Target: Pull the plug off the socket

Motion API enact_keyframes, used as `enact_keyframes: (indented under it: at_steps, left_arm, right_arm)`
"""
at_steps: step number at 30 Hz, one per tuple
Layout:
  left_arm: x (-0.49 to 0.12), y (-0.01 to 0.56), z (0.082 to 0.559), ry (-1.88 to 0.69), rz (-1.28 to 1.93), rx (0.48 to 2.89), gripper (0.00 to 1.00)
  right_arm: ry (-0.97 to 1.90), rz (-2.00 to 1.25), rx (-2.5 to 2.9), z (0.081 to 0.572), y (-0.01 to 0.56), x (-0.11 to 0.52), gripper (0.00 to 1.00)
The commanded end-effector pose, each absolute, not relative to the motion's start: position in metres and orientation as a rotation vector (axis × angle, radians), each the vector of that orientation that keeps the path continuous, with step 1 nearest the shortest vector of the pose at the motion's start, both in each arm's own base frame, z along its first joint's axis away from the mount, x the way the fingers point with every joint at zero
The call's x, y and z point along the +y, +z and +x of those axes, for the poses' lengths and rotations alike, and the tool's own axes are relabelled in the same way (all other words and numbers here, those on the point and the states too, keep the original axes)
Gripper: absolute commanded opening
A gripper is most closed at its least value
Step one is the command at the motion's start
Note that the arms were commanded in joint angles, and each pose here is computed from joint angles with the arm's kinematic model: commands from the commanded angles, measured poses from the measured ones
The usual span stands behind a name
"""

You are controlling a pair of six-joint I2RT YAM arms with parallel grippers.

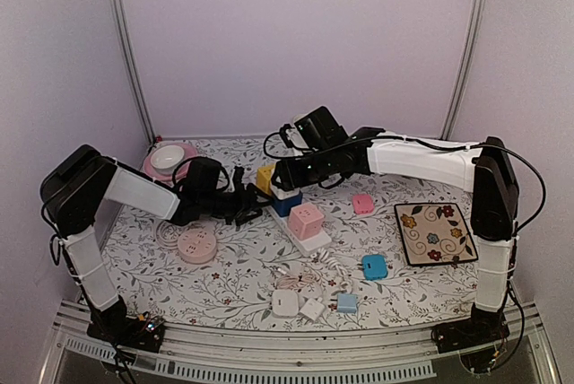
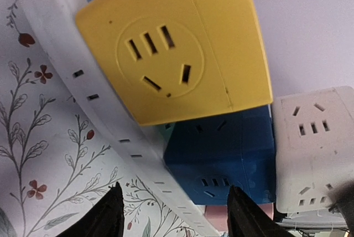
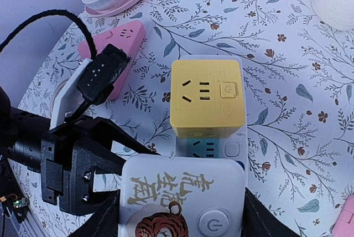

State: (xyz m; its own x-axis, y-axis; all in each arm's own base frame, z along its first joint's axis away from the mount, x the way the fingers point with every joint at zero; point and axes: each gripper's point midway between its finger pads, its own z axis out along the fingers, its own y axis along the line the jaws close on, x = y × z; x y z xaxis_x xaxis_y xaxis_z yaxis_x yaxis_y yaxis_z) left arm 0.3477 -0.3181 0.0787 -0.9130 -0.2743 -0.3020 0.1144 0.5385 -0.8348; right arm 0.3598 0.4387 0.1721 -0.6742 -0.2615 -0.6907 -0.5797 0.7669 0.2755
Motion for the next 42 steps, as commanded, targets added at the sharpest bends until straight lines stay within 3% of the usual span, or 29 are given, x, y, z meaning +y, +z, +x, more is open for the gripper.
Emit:
enact_keyframes:
  at_steps: [1, 14, 23, 26, 29, 42]
  left_arm:
    - [-0.323, 0.094, 0.346, -1.302, 0.000, 2.303, 0.64]
    - [-0.320, 0.140, 0.319, -0.979, 0.477, 1.853, 0.68]
    - [-0.313, 0.153, 0.314, -0.795, 0.572, 1.552, 0.68]
    - [-0.320, 0.144, 0.317, -0.759, 0.631, 1.558, 0.68]
    - [-0.336, 0.129, 0.320, -0.748, 0.726, 1.605, 0.62]
    - [-0.360, 0.101, 0.319, -0.718, 0.864, 1.667, 0.62]
  right_arm:
    - [0.782, -0.554, 2.126, 0.376, 0.244, 0.457, 0.20]
    - [0.978, -0.598, 2.130, 0.361, 0.272, 0.455, 0.20]
    - [1.032, -0.625, 2.120, 0.354, 0.282, 0.457, 0.20]
    - [1.039, -0.630, 2.122, 0.352, 0.283, 0.457, 0.20]
    - [1.034, -0.630, 2.122, 0.352, 0.284, 0.456, 0.21]
    - [1.030, -0.632, 2.121, 0.352, 0.284, 0.456, 0.21]
